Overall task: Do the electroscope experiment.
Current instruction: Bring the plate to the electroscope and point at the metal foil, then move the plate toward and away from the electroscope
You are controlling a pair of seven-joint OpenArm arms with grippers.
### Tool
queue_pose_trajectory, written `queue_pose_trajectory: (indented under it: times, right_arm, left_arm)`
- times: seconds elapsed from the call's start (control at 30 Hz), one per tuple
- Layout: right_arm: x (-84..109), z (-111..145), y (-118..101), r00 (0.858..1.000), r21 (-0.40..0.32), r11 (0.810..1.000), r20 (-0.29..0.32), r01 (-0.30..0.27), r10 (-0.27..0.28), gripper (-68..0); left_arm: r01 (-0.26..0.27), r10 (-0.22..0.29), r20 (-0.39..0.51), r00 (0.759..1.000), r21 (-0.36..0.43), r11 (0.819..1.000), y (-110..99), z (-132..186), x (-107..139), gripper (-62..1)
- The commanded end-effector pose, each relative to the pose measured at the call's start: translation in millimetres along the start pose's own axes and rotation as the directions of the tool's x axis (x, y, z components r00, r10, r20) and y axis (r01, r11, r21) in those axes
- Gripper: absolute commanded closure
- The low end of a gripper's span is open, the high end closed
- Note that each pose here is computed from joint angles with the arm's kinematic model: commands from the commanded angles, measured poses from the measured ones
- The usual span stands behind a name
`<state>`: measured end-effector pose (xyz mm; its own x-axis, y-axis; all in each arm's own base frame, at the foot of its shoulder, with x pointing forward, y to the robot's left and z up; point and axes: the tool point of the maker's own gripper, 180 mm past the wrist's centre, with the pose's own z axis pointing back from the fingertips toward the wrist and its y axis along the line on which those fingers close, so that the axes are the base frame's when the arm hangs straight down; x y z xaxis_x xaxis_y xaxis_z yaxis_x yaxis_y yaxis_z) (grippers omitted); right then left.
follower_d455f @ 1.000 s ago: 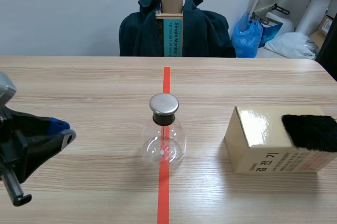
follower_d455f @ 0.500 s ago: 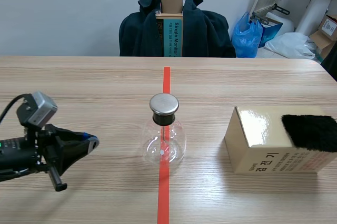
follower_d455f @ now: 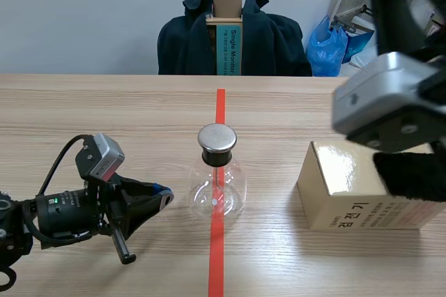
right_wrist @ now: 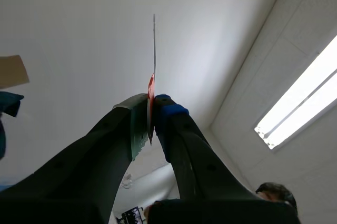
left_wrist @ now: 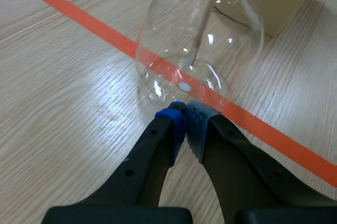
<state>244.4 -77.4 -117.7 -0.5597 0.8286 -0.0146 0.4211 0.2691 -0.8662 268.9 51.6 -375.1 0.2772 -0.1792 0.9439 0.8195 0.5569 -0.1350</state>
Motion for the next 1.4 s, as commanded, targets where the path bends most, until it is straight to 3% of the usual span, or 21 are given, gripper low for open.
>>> queue_pose_trajectory:
  times: [0.0,0.2,0.37,0.57,0.8,1.0,1.2,1.37]
  right_arm:
    - [-0.4,-4,5,1.0,-0.005,1.0,-0.005,-0.002,0.002,-0.8]
    - [19.0,6,56,1.0,0.122,0.992,0.014,0.024,-0.026,-0.8]
    - [22.2,27,97,0.999,0.242,0.97,-0.013,0.033,-0.031,-0.8]
    - [21.7,45,125,0.998,0.333,0.941,-0.041,0.064,-0.054,-0.8]
    - [17.0,58,141,0.996,0.388,0.918,-0.077,0.081,-0.055,-0.8]
    - [17.4,62,147,0.997,0.41,0.91,-0.07,0.069,-0.044,-0.8]
    - [20.0,67,156,0.998,0.461,0.886,-0.055,0.057,-0.036,-0.8]
    - [29.7,67,156,0.999,0.467,0.883,-0.002,0.045,-0.05,-0.8]
  left_arm:
    - [0.017,-0.016,0.049,0.999,-0.01,1.0,-1,-3,15,-3.0]
    - [0.018,-0.017,0.059,0.998,-0.012,1.0,-2,-5,17,-3.0]
    - [0.022,-0.022,0.058,0.998,0.0,1.0,-1,-5,17,-2.9]
    - [0.027,-0.027,0.058,0.998,0.01,1.0,1,-5,17,-3.0]
    - [0.026,-0.027,0.055,0.998,0.01,1.0,1,-5,16,-2.9]
    - [0.026,-0.027,0.055,0.998,0.01,1.0,1,-5,16,-2.9]
    - [0.025,-0.026,0.057,0.998,0.01,1.0,1,-5,16,-2.9]
    - [0.022,-0.023,0.064,0.998,0.009,1.0,-1,-8,17,-2.9]
